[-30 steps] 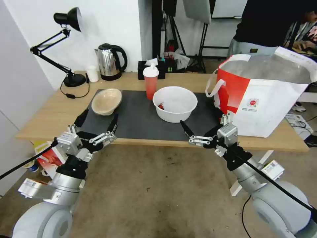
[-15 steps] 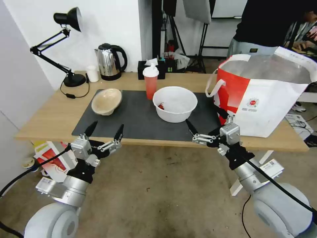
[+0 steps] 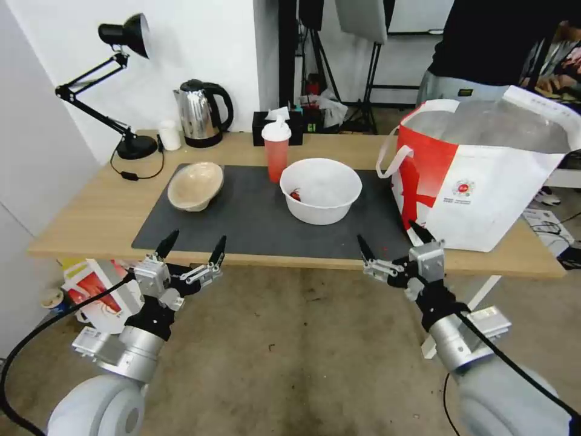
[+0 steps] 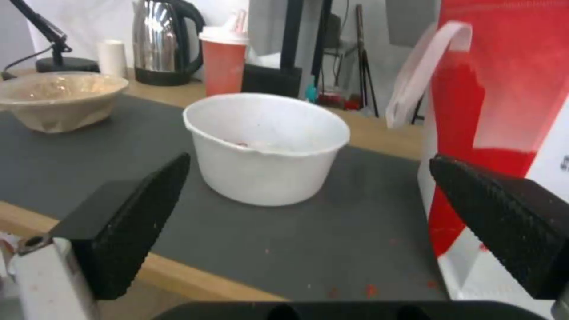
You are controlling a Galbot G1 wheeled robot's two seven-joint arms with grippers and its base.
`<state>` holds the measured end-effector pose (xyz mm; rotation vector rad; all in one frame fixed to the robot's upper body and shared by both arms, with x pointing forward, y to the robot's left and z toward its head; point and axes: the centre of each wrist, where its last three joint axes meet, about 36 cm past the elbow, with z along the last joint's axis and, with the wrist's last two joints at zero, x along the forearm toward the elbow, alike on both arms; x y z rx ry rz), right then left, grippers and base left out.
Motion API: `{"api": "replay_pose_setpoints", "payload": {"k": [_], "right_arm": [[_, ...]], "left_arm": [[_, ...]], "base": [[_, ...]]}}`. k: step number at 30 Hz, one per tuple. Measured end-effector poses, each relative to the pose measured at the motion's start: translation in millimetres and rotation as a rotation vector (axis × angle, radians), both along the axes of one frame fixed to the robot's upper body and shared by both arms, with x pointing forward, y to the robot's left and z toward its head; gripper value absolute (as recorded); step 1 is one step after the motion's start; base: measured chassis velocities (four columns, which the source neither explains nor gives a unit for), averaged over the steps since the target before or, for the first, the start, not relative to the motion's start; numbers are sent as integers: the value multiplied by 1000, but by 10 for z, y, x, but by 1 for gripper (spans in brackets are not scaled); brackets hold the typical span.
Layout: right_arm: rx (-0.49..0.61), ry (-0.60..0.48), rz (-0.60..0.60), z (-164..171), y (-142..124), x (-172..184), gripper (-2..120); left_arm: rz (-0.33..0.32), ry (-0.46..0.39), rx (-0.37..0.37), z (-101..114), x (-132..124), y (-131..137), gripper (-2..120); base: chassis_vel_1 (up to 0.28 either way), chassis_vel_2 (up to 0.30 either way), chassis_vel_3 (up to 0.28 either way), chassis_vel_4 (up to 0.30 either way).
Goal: Pick up the trash from the table and place it into the takeout bag.
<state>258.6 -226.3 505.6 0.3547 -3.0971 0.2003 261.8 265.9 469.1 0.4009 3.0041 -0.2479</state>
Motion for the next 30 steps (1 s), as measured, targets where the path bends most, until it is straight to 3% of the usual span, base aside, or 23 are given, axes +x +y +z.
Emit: {"api": "replay_pose_setpoints", "payload": {"k": [30], "right_arm": [[53, 36, -71, 49, 151, -232, 100]], "left_arm": [[63, 45, -13, -77, -133, -57, 100]], "base": [[0, 0, 0, 0]]}}
